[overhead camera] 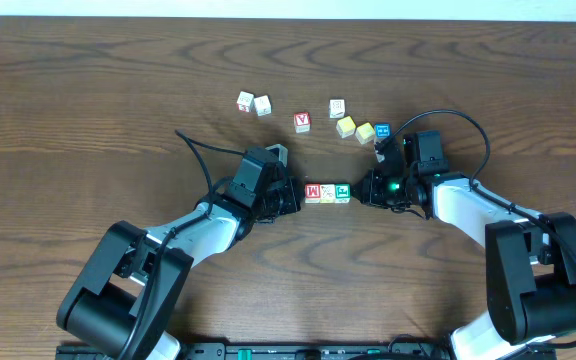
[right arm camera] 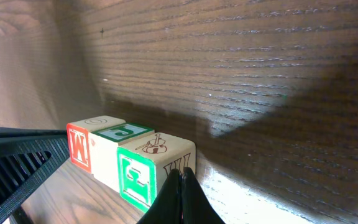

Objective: Lift 3 blocks

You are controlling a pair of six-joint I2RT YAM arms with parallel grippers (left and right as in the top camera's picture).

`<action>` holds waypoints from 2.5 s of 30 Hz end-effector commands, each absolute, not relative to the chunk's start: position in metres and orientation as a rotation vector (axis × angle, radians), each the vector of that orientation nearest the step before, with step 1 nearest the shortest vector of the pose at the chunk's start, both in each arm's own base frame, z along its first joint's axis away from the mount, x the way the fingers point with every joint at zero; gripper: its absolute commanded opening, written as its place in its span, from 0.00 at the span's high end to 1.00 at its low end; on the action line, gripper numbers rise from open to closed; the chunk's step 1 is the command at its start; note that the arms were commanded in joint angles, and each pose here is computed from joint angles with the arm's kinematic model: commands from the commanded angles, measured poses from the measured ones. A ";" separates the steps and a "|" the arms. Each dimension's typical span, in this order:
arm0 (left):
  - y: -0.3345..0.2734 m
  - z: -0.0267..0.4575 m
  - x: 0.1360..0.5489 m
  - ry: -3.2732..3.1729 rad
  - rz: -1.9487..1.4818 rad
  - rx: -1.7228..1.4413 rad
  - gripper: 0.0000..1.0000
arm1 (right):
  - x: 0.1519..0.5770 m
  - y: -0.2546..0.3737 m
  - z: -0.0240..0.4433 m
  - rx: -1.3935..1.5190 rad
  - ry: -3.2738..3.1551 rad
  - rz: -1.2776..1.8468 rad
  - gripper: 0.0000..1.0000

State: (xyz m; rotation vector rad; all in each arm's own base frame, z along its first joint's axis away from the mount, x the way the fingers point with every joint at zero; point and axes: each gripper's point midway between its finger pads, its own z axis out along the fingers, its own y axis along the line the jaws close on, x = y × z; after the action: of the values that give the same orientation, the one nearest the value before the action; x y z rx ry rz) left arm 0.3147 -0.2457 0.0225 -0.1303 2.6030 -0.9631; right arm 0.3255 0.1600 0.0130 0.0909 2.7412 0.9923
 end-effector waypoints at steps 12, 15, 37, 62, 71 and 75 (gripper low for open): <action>-0.256 0.028 0.311 2.586 -1.040 -0.059 0.93 | 0.319 0.169 0.018 0.050 2.726 1.098 0.99; -0.256 0.028 0.311 2.586 -1.040 -0.059 0.93 | 0.319 0.169 0.018 0.048 2.723 1.098 0.99; -0.227 0.008 0.317 2.634 -0.817 -0.252 0.93 | 0.318 0.164 0.013 0.072 2.749 1.053 0.99; -0.227 0.008 0.319 2.631 -0.836 -0.320 0.93 | 0.314 0.164 0.002 0.222 2.816 0.942 0.99; -0.231 0.008 0.318 2.632 -0.867 -0.351 0.93 | 0.316 0.164 0.003 0.218 2.809 0.943 0.99; -0.231 0.001 0.317 2.649 -0.872 -0.373 0.93 | 0.316 0.164 0.003 0.218 2.809 0.943 0.99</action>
State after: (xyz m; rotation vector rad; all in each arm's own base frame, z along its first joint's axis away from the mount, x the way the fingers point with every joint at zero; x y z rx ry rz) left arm 0.3220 -0.2296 0.0116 -0.3418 2.6150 -0.8647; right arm 0.3189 0.1624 0.0052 0.2149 2.7992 0.9398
